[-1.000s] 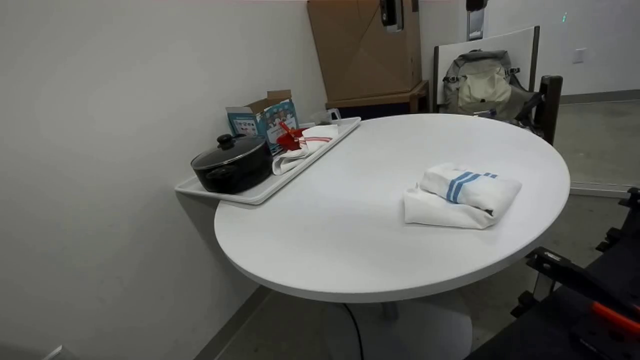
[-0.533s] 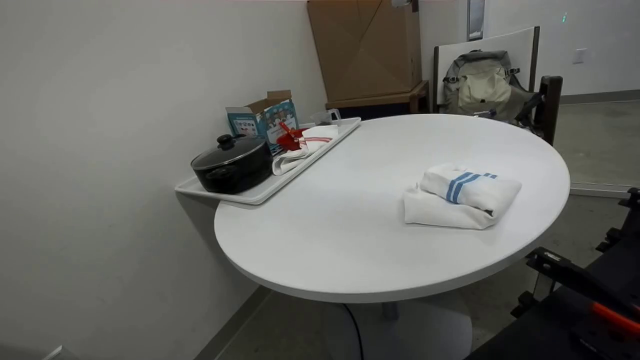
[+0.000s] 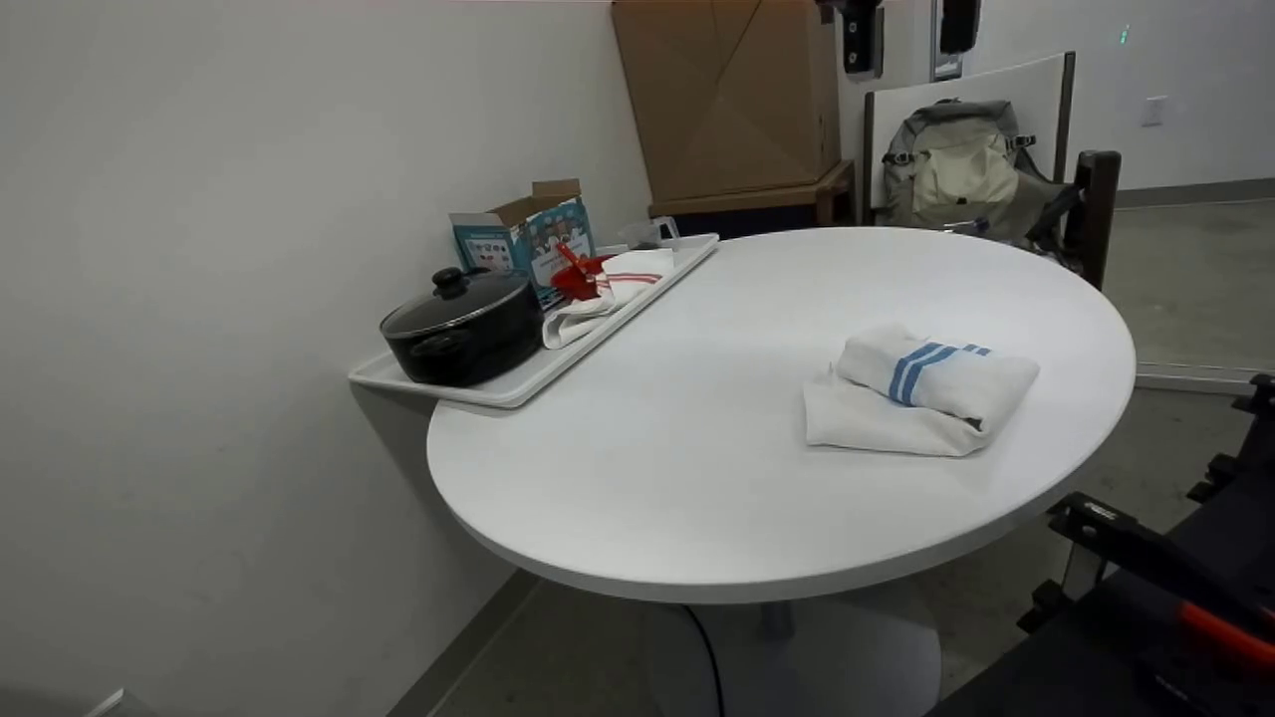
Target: Use the white towel to wipe the table in circular motion.
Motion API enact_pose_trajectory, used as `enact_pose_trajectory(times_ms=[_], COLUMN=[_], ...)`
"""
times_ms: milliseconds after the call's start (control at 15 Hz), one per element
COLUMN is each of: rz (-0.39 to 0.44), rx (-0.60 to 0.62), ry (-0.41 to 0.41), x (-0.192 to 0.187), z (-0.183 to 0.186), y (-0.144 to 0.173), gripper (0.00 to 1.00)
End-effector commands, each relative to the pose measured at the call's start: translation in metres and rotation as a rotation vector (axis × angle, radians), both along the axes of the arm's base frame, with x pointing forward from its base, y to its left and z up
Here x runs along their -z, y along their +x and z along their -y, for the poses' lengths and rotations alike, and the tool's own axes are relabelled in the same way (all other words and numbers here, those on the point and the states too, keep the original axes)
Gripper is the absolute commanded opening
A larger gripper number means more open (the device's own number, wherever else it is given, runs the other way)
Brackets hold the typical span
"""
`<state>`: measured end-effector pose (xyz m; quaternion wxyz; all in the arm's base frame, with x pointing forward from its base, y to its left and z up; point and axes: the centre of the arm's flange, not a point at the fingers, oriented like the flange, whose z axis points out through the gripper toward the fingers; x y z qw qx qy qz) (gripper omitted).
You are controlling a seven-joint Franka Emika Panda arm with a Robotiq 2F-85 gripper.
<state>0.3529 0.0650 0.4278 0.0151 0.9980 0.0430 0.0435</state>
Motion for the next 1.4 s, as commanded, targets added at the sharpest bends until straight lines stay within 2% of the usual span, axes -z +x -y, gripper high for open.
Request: enact_pose_trajectory(times_ms=[0, 333, 800, 1133, 1333], rz=[-0.030, -0.019, 0.094, 0.096, 0.067], rx=[-0.007, -0.060, -0.090, -0.077, -0.046], ry=[-0.006, 0.001, -0.047, -0.015, -0.005], x=[0.026, 0.061, 0.102, 0.125, 0.149], z=[0.021, 0.034, 0.026, 0.038, 0.049], y=[0.030, 0.045, 0.043, 0.048, 0.050], gripper=[1.00, 1.00, 1.00, 1.00, 1.00])
